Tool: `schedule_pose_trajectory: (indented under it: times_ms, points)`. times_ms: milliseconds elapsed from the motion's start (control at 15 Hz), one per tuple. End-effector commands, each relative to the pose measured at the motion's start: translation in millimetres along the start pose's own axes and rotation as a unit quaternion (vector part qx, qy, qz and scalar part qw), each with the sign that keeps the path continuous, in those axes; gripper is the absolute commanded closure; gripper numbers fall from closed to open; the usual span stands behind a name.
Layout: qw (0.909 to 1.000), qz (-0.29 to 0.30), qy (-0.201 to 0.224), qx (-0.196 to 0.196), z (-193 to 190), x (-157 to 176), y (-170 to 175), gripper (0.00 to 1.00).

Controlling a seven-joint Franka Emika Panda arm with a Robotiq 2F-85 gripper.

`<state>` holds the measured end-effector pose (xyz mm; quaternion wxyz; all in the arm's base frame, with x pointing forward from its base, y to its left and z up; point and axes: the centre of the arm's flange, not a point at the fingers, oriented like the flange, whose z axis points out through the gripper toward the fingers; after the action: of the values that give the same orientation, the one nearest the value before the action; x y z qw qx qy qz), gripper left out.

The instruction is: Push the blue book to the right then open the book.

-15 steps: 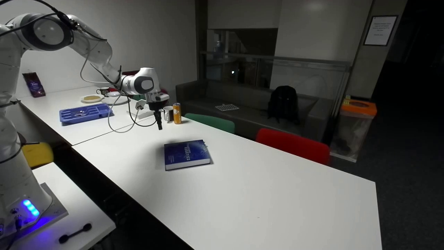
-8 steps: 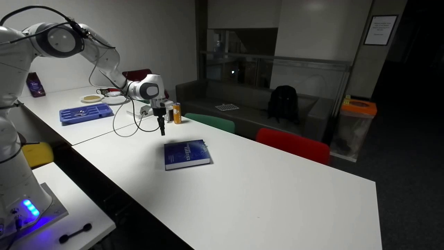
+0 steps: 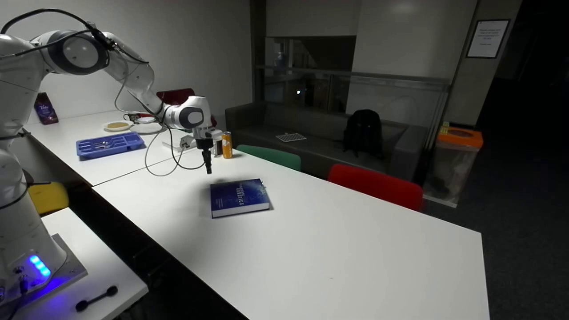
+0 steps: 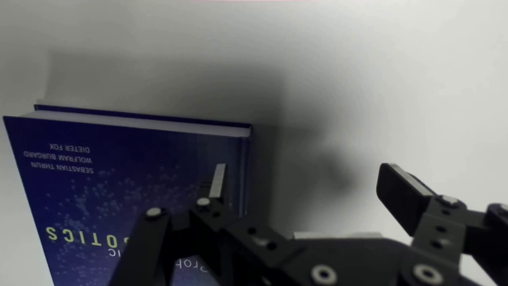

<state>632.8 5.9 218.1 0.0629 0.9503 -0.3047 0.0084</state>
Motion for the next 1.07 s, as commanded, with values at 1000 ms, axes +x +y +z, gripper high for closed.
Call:
schedule_pose_trajectory:
  times_ms: [1000]
  points:
    - [0.9953,0.04,-0.041,0.079,51.8,24.9,28.1,0.0]
